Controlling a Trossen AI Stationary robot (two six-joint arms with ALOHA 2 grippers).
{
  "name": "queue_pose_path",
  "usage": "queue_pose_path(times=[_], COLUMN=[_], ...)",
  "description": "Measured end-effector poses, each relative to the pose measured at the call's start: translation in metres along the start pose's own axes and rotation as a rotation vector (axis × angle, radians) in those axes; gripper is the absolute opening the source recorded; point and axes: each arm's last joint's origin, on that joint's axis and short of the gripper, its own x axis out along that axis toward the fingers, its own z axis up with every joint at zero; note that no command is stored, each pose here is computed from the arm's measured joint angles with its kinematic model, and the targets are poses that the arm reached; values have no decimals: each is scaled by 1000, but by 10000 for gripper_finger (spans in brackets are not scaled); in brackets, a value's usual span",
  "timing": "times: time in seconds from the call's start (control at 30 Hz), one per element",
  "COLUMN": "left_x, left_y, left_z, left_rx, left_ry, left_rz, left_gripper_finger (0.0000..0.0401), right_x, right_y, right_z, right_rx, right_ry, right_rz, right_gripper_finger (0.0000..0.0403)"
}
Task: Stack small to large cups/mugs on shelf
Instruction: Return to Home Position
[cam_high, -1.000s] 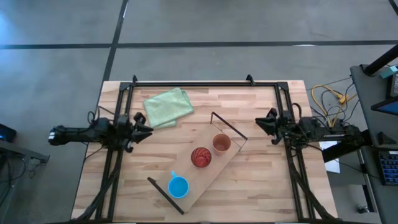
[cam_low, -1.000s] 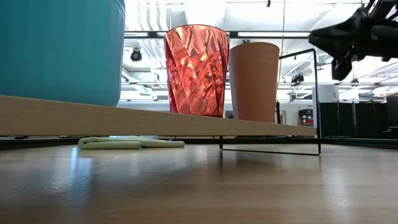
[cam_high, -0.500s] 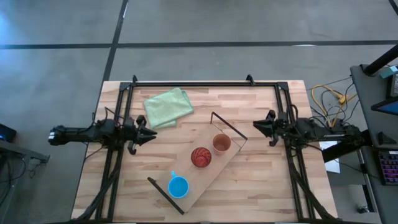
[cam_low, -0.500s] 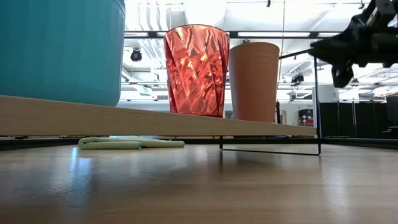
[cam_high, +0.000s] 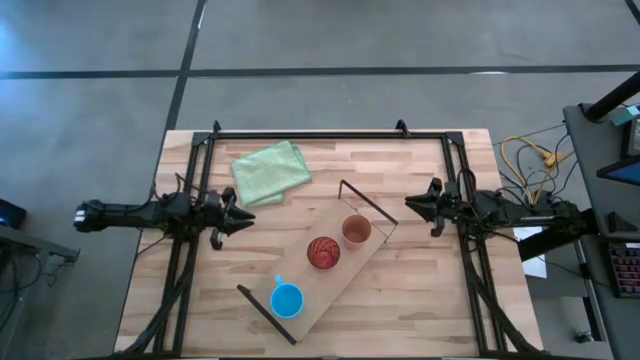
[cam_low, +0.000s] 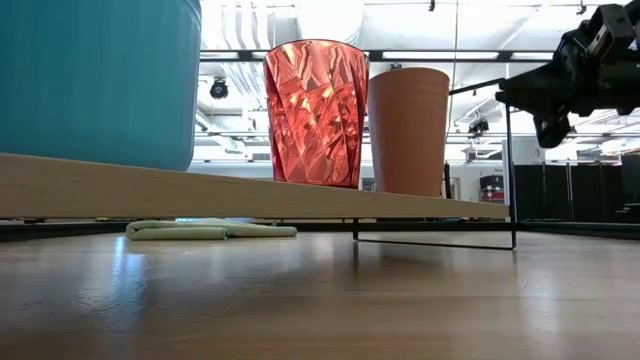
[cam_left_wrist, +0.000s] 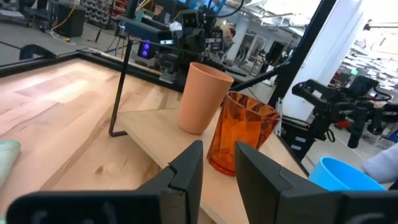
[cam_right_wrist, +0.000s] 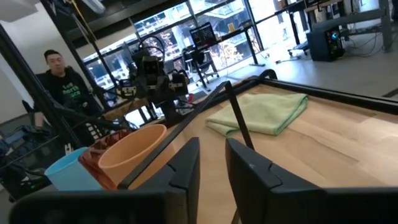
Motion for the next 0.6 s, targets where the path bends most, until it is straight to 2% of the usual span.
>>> queue_pose_path(times=[0.6], left_x=[2], left_y=[1], left_z=[-2], left_rx=[0], left_ry=[30], left_rz=[12], left_gripper_finger=[77], right_x=[0], right_y=[0], right_z=[0], right_rx=[0], right_ry=[0], right_rz=[-1], right_gripper_finger=[79])
